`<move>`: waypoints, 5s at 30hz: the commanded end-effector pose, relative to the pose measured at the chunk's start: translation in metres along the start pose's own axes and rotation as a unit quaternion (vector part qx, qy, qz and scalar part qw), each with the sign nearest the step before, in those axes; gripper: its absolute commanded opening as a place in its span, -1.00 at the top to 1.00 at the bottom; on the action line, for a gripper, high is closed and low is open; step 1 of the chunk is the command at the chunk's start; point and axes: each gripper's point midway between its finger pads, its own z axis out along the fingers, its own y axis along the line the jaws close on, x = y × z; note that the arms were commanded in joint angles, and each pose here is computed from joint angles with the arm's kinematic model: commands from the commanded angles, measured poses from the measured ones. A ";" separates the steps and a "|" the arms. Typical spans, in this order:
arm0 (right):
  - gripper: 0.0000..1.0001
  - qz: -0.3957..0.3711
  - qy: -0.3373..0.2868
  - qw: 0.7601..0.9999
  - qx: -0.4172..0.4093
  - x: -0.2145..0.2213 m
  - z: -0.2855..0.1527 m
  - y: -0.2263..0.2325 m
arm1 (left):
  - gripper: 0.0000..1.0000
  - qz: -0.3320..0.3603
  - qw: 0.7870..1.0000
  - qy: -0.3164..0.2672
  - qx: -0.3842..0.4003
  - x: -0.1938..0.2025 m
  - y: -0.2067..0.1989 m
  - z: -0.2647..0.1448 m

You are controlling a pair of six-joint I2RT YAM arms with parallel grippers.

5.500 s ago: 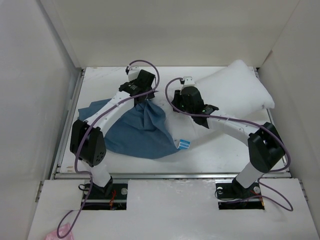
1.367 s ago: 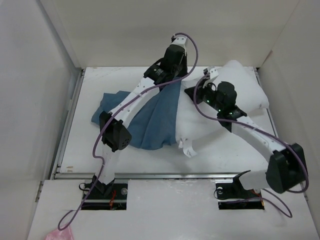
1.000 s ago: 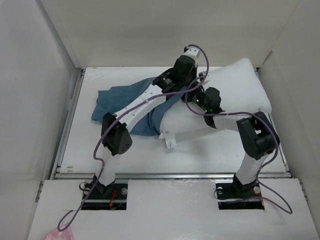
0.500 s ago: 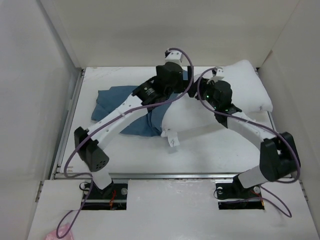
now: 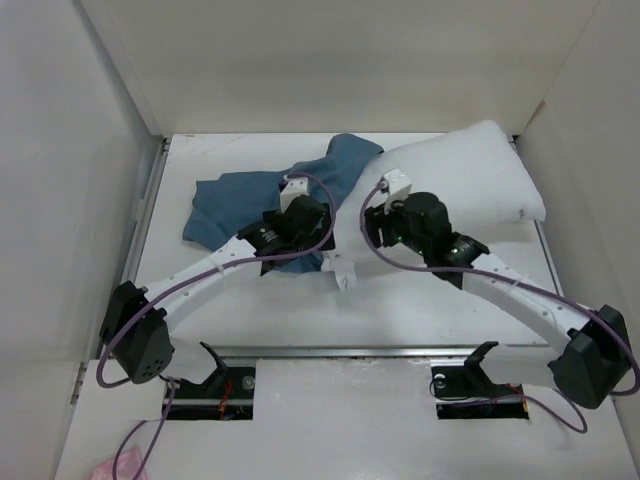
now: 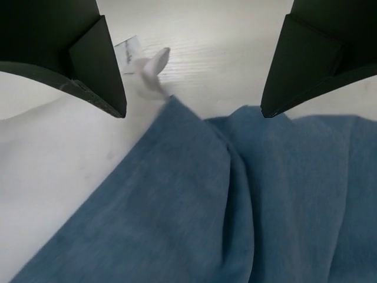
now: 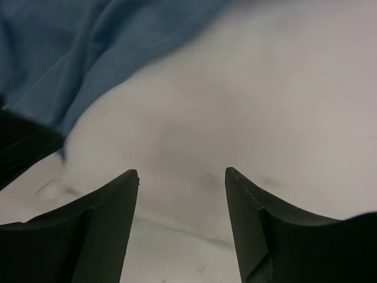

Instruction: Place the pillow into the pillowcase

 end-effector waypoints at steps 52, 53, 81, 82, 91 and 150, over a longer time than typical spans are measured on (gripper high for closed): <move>1.00 -0.085 -0.027 0.996 0.005 0.014 0.071 0.031 | -0.35 0.001 0.999 -0.032 0.002 -0.009 0.007 0.072; 1.00 -0.085 -0.027 0.996 0.005 0.014 0.071 0.031 | -0.32 0.006 0.999 -0.031 0.008 -0.009 0.004 0.074; 1.00 0.193 -0.207 0.952 0.115 -0.098 0.129 0.047 | 1.00 0.039 0.957 -0.084 0.273 -0.072 -0.123 -0.083; 1.00 0.203 -0.201 0.952 0.115 -0.090 0.131 0.047 | 1.00 0.036 0.955 -0.092 0.279 -0.079 -0.126 -0.089; 1.00 0.232 -0.062 0.969 0.058 0.026 0.151 0.072 | 1.00 -0.005 0.944 -0.145 0.295 -0.120 -0.136 -0.115; 1.00 -0.069 -0.196 0.971 -0.116 -0.062 0.136 0.080 | 0.80 -0.052 0.993 -0.038 -0.096 -0.042 0.023 -0.014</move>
